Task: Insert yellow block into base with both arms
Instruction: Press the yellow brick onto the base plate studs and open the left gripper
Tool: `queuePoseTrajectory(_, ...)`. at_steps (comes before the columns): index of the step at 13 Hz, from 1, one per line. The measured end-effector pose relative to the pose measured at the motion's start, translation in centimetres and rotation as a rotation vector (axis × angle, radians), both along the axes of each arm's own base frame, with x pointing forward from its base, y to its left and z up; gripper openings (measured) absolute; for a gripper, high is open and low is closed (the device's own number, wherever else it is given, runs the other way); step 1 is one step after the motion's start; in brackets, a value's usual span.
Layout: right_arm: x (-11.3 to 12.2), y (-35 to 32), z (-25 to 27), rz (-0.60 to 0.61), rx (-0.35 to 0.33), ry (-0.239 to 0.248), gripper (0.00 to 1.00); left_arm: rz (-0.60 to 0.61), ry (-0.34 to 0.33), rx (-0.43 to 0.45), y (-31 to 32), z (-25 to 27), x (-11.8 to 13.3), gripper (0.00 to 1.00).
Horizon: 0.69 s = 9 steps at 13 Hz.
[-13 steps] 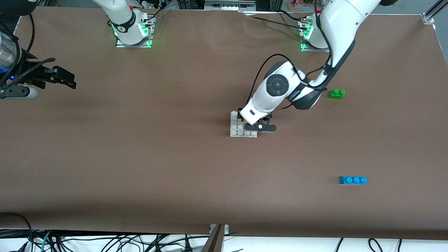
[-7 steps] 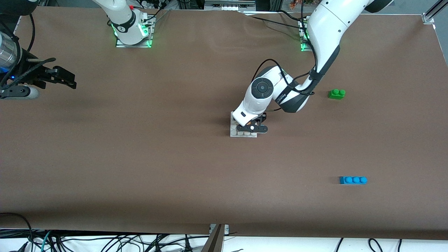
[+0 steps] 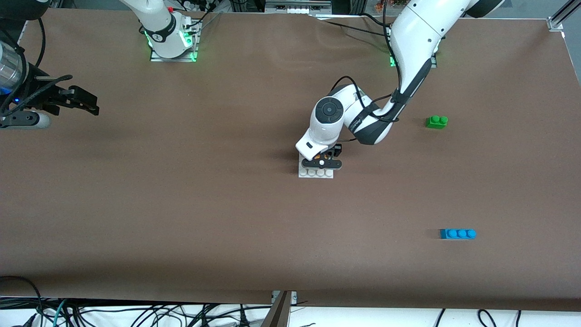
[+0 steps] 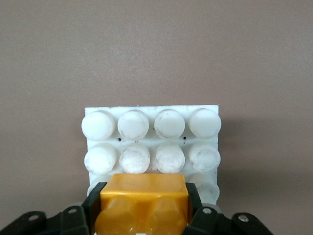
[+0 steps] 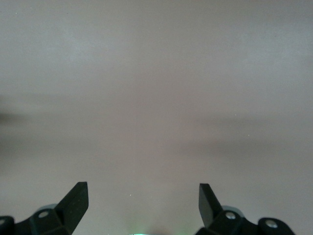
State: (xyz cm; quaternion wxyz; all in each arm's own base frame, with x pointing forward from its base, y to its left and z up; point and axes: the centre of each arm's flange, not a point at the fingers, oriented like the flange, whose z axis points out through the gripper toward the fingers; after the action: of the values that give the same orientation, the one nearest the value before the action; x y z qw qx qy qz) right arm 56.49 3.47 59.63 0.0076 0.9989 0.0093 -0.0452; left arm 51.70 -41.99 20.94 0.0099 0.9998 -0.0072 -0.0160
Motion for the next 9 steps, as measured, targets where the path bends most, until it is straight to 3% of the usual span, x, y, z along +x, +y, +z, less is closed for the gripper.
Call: queuePoseTrajectory(9, 0.0, 0.0, 0.0, 0.0, 0.0, 0.0, 1.0, -0.02, 0.009, 0.009, -1.2, -1.0, -1.1, 0.68)
